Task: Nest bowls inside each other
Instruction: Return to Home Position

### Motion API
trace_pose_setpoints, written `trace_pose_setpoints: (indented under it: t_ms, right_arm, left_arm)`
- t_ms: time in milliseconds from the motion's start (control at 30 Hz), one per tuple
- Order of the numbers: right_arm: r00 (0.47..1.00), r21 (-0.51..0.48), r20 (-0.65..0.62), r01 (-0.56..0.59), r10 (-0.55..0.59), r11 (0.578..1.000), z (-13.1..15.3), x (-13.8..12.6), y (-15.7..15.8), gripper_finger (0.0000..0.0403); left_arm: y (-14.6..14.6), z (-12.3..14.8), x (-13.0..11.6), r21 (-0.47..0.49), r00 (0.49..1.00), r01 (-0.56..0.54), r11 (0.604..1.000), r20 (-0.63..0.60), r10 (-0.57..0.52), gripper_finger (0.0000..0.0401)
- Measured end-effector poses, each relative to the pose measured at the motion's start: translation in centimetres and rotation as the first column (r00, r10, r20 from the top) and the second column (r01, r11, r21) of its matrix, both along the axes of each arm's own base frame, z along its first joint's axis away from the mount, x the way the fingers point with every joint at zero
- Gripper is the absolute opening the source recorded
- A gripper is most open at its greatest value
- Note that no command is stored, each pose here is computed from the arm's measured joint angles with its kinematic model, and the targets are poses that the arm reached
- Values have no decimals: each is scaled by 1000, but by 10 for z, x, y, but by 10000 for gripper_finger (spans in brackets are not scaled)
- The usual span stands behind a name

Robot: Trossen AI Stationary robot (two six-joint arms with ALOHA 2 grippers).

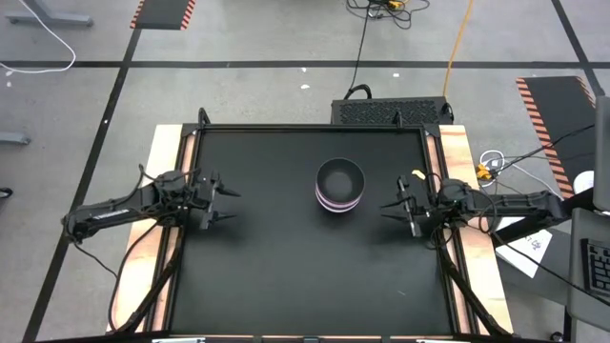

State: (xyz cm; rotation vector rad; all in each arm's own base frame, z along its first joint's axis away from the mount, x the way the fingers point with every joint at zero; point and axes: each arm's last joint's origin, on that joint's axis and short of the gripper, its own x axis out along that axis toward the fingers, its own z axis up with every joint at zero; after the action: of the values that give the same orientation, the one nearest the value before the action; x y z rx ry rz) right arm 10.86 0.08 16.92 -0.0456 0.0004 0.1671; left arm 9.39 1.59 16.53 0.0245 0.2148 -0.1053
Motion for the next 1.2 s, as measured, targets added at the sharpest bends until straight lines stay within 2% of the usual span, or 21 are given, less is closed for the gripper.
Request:
trace_pose_setpoints:
  t_ms: [167, 433, 533, 600, 667, 833, 867, 1200]
  right_arm:
    - [997, -1, 1, -72, 72, 997, 0, -1, 2, 60]
    - [997, 10, -20, -74, 74, 997, -2, -1, 2, 30]
    - [997, 10, -22, -74, 74, 997, -2, -1, 2, 20]
    - [997, 11, -28, -74, 74, 997, -3, -1, 2, 13]
    - [997, 12, -39, -72, 73, 997, -4, -1, 2, 4]
    - [997, 20, -40, -72, 73, 997, -4, -1, 2, 1]
    - [997, 20, -38, -71, 72, 997, -4, -1, 2, 0]
    - [995, 24, -63, -72, 73, 997, -6, -1, 2, 0]
  left_arm:
    - [1, -1, 2, 2, 1000, 1, 1000, -6, -1, 294]
    - [1, 0, 2, -13, 1000, 0, 1000, 7, 0, 294]
    - [-1, 1, 2, -9, 998, 60, 998, 14, -60, 285]
    - [-2, 1, 2, 3, 996, 83, 997, 22, -83, 259]
    - [-2, 1, 2, 18, 996, 83, 996, 23, -84, 211]
    - [-1, 1, 2, 57, 996, 87, 995, 26, -89, 37]
    - [-2, 1, 2, 65, 995, 91, 994, 27, -93, 20]
    - [-2, 2, 2, 92, 992, 119, 989, 37, -123, 2]
